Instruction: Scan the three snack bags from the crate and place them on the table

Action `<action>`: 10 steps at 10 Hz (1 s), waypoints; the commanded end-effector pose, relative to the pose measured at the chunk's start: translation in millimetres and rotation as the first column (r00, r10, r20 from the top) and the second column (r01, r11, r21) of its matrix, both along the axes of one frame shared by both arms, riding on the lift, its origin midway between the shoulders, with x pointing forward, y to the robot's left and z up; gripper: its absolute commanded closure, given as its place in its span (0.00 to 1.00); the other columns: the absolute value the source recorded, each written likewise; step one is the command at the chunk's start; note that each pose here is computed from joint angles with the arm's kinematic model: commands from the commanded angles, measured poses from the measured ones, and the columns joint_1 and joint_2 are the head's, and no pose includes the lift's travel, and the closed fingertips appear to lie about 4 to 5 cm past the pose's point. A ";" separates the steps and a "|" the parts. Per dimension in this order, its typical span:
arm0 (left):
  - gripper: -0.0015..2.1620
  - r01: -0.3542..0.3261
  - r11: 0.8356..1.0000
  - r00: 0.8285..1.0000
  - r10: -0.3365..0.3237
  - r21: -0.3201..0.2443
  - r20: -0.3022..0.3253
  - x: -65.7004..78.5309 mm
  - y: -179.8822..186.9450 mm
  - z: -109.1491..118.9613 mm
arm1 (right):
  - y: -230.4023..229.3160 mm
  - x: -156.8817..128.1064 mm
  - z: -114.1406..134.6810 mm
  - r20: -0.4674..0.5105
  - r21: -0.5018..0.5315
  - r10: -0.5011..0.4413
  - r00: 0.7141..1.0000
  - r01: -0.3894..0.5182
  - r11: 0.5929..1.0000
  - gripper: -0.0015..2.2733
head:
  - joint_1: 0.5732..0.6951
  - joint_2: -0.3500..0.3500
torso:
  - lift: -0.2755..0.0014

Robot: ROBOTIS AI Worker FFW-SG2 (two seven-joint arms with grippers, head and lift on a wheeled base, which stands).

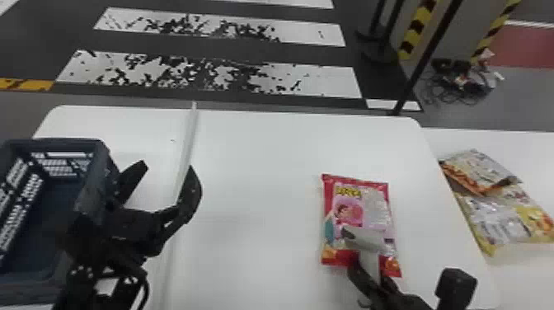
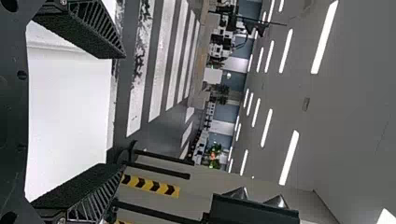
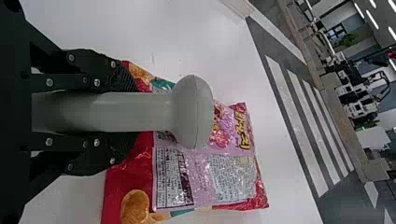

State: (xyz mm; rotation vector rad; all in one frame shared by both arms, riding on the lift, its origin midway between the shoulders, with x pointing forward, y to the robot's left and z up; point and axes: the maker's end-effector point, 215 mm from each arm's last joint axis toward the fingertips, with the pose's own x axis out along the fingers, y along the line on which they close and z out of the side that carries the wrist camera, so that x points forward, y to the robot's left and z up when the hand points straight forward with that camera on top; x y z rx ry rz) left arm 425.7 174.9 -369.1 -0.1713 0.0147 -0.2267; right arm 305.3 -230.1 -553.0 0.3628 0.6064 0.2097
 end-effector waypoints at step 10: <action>0.02 -0.001 1.000 0.999 0.001 0.008 -0.032 1.4 -2.5 -9.3 | -188.1 107.2 50.3 0.147 -0.125 -0.168 0.975 0.187 0.974 0.96 | 1.00 0.09 | 0.77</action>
